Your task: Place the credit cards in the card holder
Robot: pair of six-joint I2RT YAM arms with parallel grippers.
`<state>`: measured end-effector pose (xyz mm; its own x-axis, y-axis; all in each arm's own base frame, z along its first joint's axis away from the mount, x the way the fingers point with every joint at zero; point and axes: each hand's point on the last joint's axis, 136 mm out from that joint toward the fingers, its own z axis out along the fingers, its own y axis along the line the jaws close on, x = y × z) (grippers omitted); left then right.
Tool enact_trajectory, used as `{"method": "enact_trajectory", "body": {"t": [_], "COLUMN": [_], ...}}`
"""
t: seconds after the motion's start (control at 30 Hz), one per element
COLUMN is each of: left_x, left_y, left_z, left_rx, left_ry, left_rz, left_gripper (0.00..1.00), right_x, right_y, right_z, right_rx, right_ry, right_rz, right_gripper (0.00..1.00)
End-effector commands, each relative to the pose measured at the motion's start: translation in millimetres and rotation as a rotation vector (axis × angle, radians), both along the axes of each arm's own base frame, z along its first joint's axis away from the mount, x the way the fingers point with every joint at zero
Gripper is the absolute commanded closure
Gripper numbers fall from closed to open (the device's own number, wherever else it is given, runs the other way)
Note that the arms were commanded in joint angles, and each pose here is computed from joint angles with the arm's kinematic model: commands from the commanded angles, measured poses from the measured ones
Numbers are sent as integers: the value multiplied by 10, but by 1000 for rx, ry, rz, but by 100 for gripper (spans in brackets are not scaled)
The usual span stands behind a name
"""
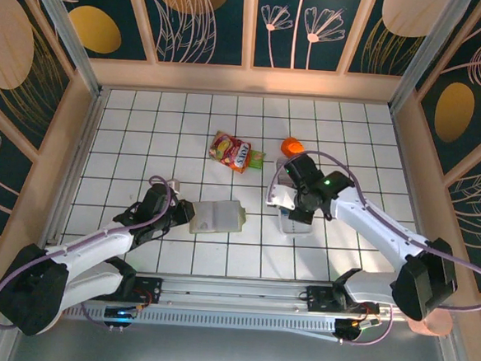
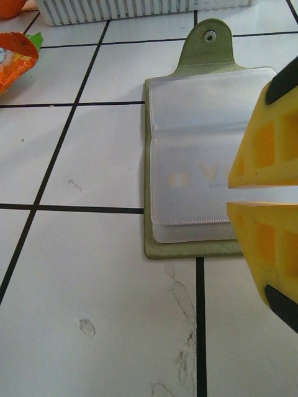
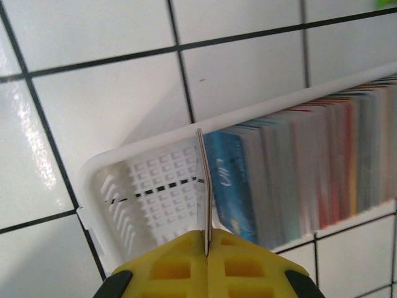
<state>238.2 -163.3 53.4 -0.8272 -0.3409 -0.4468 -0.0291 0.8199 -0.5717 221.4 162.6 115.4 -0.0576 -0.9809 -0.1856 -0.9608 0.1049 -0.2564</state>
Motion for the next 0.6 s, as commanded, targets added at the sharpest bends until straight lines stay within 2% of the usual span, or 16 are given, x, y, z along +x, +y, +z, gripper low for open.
{"method": "enact_trajectory", "body": {"t": [0.0, 0.3, 0.57], "left_x": [59, 50, 35], "left_y": [-87, -108, -100], "left_z": [145, 152, 137], "left_rx": [-26, -39, -38], "left_ry": [-47, -53, -51], "left_rz": [-33, -42, -43], "left_gripper": [87, 87, 86], "right_x": [-64, 205, 312], "right_y": [-91, -136, -89], "right_z": [-167, -357, -445], "right_rx": [-74, -144, -141], "right_ry": [24, -71, -100], "right_rz": [112, 117, 114], "right_gripper": [100, 100, 98]}}
